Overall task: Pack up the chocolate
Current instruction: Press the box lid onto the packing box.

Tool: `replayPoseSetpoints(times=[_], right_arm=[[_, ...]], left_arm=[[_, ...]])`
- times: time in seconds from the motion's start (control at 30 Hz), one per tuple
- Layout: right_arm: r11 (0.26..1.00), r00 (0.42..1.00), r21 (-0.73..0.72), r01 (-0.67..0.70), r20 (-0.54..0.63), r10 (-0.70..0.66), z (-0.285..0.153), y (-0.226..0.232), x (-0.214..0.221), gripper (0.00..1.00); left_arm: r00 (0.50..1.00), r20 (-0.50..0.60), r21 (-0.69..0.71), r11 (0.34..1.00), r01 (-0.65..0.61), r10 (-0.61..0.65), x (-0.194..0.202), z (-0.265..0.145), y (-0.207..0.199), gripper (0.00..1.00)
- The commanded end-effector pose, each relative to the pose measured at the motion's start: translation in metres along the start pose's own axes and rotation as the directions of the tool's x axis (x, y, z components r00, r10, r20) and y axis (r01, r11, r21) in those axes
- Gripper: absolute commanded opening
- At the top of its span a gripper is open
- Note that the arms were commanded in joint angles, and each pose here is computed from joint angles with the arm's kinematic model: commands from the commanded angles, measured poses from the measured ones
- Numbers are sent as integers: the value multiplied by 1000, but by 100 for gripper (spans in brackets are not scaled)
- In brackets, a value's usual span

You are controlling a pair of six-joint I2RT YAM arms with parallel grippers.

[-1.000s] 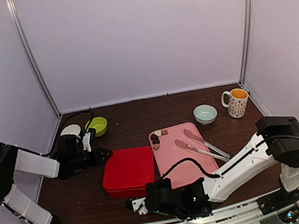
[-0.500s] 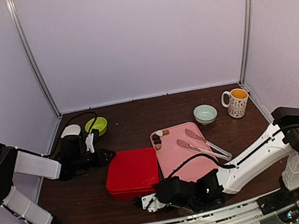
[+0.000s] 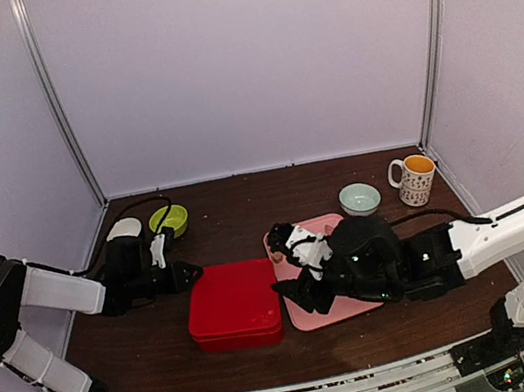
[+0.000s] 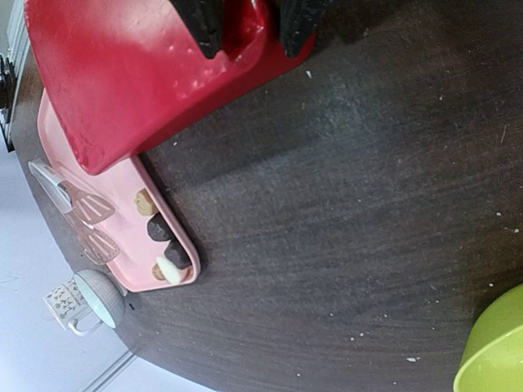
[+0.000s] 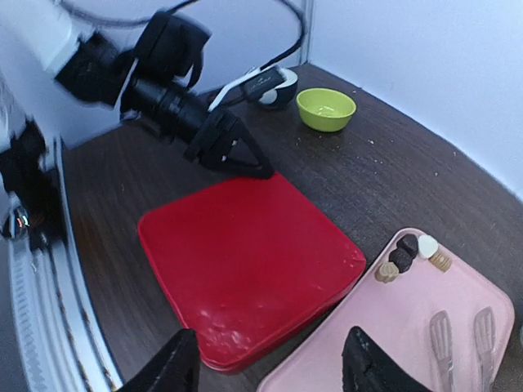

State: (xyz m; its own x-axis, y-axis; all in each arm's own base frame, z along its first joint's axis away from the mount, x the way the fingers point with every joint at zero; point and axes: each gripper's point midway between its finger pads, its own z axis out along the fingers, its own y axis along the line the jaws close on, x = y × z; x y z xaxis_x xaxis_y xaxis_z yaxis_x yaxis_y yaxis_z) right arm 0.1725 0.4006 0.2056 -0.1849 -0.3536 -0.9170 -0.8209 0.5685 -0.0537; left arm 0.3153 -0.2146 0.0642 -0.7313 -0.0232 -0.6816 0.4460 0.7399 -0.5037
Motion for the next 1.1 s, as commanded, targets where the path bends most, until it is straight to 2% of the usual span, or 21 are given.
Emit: replayPoseSetpoints(times=[0.0,0.03,0.1,0.13,0.3,0.37,0.43,0.5,0.57,0.63,0.73,0.8,0.93,1.07], right_arm=[[896,899,-75,-437,-8,438,-15,-8,12,64],[866,867,-52,-498,-24,497,-16,-13,18,66],[820,818,-9,-572,-70,570,-15,-17,29,94],[794,789,14,-608,-98,607,-15,-16,36,99],[642,618,62,-764,-213,757,-4,-2,64,100],[565,534,162,-809,-197,822,-1,-10,82,100],[509,480,208,-835,-176,859,0,-15,92,100],[477,450,214,-852,-165,878,1,-15,90,100],[474,454,234,-849,-137,881,-2,-21,87,100],[432,419,224,-874,-103,902,-5,-25,88,100],[313,305,206,-927,-67,950,-5,-27,109,100],[281,265,197,-940,-103,959,2,-17,111,100],[265,235,186,-946,-168,957,16,6,103,100],[211,182,129,-969,-208,961,30,22,93,91]], left_arm=[[969,-241,-25,999,47,-52,68,-1,4,22],[969,-241,-23,999,47,-51,68,-1,3,22],[970,-240,-20,999,43,-46,68,-1,2,22],[970,-241,-20,999,42,-45,68,-2,2,22],[970,-240,-20,999,36,-39,69,-4,2,22],[970,-241,-20,999,35,-38,71,-5,1,22],[969,-244,-16,999,32,-35,73,-6,1,22],[968,-249,-11,1000,29,-31,74,-7,0,22],[968,-250,-6,1000,27,-27,75,-8,-2,22],[967,-251,-3,1000,29,-29,76,-9,-3,22],[968,-250,-3,1000,29,-29,79,-11,-4,22],[968,-248,-6,1000,30,-30,81,-13,-4,22],[970,-240,-2,999,36,-35,83,-16,-6,22],[971,-237,4,999,38,-36,85,-19,-9,22]])
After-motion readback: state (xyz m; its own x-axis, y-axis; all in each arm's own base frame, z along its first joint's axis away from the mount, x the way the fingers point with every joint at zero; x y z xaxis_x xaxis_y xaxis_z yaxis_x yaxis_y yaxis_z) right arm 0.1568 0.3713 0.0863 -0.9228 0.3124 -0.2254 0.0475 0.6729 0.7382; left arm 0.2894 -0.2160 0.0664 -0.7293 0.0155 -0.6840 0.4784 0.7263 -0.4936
